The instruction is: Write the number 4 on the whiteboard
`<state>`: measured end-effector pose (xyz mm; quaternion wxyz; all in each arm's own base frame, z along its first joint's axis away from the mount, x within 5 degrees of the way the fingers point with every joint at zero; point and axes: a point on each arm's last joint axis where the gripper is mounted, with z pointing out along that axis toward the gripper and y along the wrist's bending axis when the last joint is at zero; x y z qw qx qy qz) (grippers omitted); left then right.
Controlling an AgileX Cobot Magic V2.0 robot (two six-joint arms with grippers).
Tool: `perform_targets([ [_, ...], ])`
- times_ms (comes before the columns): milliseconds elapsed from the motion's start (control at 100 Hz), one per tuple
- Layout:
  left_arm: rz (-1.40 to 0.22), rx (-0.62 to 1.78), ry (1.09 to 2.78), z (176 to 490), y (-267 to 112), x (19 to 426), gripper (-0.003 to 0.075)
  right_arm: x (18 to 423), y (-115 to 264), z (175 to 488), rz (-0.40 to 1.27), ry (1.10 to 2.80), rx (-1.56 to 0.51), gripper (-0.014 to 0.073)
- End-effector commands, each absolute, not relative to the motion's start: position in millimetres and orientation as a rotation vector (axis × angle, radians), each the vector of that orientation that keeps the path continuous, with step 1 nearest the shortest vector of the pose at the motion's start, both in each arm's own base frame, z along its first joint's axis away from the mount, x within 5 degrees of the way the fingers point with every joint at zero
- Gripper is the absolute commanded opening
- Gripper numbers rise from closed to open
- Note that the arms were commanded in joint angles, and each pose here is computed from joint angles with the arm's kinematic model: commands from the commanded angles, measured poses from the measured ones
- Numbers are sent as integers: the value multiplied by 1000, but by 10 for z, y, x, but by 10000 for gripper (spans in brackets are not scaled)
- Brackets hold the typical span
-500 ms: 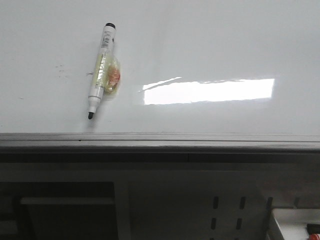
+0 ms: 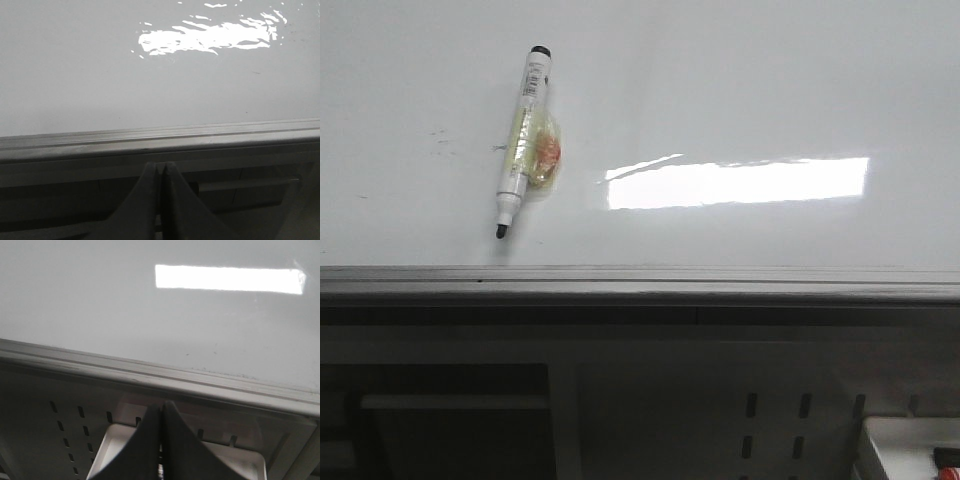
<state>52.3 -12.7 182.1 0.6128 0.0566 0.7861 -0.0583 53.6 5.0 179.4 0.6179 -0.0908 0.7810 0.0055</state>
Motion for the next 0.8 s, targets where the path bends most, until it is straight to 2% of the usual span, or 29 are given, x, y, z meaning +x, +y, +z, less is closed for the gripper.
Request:
perform_targets([
  [0,-148,95,1784,1754,-119,528,-20,537,44,1752,-7,1784,-215,-64],
  [510,-130,105,1779,1758,-113,529,-20,538,44,1758,-9,1777,-217,-64],
  [600,-253,18,1768,1774,-145,527,-20,553,65,1867,9,1654,-218,-64],
  [700,-562,-205,1719,1830,-213,521,-20,547,95,2060,105,1449,-154,-64],
  [790,-684,-325,1657,1881,-212,527,-20,521,91,2196,168,1302,-94,-64],
])
